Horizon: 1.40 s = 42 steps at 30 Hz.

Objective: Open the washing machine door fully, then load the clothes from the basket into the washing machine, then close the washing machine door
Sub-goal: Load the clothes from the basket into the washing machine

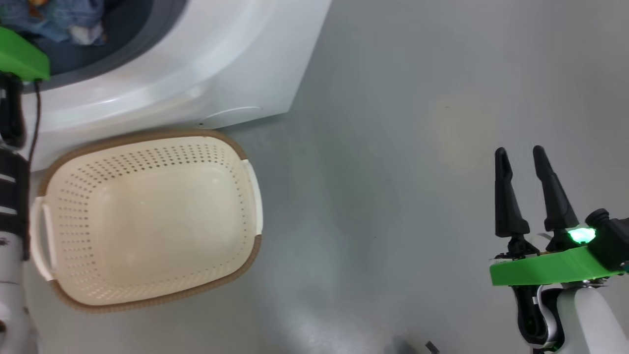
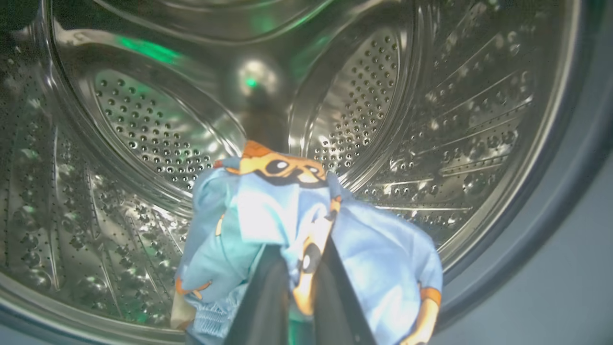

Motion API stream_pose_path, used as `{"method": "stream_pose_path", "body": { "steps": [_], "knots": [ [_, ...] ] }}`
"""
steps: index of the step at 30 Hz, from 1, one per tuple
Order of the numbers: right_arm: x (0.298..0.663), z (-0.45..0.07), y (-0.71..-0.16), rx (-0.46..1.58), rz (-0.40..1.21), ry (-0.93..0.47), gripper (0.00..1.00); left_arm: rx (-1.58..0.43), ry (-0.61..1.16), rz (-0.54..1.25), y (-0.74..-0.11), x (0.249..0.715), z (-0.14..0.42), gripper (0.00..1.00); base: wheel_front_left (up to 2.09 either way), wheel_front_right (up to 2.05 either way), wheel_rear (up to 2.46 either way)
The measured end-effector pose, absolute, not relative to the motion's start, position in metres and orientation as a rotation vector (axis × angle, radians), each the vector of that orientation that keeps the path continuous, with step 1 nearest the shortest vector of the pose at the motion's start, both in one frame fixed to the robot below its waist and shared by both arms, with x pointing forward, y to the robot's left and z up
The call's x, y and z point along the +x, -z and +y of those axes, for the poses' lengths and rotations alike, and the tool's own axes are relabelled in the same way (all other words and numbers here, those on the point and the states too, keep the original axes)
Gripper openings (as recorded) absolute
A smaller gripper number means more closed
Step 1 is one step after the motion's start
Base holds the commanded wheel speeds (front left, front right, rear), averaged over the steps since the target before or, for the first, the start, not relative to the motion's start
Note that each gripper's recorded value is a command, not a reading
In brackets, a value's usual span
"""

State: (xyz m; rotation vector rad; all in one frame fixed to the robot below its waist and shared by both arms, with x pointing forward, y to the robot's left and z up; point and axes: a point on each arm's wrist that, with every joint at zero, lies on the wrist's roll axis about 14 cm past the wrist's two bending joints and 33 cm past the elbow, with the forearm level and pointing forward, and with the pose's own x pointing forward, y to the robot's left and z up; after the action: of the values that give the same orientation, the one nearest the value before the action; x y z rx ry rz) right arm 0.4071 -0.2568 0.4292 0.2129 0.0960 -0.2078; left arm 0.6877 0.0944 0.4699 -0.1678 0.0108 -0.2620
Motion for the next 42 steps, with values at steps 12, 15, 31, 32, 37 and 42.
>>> {"method": "stream_pose_path", "body": {
  "steps": [12,15,31,32,37,42],
  "knots": [
    [0.395,-0.268,-0.427,0.203,0.115,0.25,1.0,-0.266,0.056,-0.162,-0.516,0.729,0.132,0.0,0.0,0.0,0.0],
    [0.396,-0.268,-0.429,0.201,0.112,0.248,1.0,-0.213,0.079,-0.149,-0.51,0.729,0.126,0.0,0.0,0.0,0.0],
    [0.398,-0.26,-0.432,0.21,0.101,0.225,1.0,-0.002,0.244,0.157,-0.423,0.706,0.094,1.0,0.0,0.0,0.0],
    [0.398,-0.26,-0.433,0.211,0.099,0.224,1.0,-0.001,0.243,0.163,-0.423,0.706,0.094,1.0,0.0,0.0,0.0],
    [0.4,-0.257,-0.437,0.217,0.086,0.215,1.0,-0.002,0.245,0.154,-0.433,0.705,0.096,1.0,0.0,0.0,0.0],
    [0.401,-0.255,-0.442,0.223,0.07,0.205,1.0,-0.026,0.242,0.128,-0.447,0.702,0.099,1.0,0.0,0.0,0.0]
  ]
}}
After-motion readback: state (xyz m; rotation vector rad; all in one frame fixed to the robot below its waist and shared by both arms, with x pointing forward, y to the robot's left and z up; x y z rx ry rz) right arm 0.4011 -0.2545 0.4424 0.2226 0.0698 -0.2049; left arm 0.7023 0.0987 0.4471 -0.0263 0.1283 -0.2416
